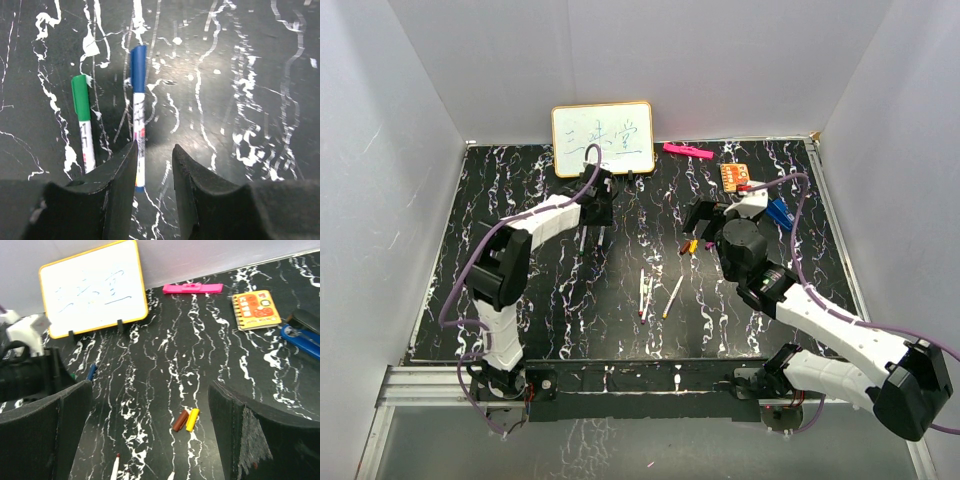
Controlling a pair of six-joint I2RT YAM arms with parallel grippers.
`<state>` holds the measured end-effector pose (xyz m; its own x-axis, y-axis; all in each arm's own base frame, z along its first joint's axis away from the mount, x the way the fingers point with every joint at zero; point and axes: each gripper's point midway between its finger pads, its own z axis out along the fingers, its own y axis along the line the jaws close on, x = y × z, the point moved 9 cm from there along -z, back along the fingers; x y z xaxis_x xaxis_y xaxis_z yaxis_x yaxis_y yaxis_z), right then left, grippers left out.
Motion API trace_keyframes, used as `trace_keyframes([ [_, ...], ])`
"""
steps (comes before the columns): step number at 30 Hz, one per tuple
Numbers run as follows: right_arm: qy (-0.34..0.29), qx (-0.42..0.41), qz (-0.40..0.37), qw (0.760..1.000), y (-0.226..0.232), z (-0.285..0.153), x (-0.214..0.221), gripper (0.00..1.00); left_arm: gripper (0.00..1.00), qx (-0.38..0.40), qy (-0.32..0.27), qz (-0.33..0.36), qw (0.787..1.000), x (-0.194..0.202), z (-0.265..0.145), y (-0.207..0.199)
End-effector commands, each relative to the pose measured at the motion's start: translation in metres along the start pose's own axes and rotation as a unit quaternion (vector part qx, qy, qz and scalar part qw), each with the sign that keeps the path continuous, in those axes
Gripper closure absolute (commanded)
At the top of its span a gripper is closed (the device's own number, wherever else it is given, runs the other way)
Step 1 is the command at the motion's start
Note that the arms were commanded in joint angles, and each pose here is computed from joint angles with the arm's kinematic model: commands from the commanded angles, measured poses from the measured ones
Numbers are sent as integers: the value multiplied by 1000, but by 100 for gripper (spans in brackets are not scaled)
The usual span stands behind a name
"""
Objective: Insert the pens into the pen caps
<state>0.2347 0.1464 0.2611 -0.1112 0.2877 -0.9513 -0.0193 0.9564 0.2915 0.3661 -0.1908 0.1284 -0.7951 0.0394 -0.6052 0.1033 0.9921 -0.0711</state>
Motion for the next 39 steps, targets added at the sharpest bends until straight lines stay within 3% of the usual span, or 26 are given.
trace_keyframes([
  [1,-55,30,23,998,-3,-1,-21,2,67,48,-13,34,998,6,-46,-24],
  [11,-4,68,8,998,-6,9,-4,2,66,90,42,97,990,64,-76,-63],
  [18,11,71,10,997,-10,8,6,2,56,104,70,106,987,88,-77,-74],
  [24,17,76,12,997,-15,5,13,2,51,109,80,120,984,100,-82,-84],
  [39,30,76,13,997,-17,5,21,2,49,76,97,131,984,123,-77,-84],
])
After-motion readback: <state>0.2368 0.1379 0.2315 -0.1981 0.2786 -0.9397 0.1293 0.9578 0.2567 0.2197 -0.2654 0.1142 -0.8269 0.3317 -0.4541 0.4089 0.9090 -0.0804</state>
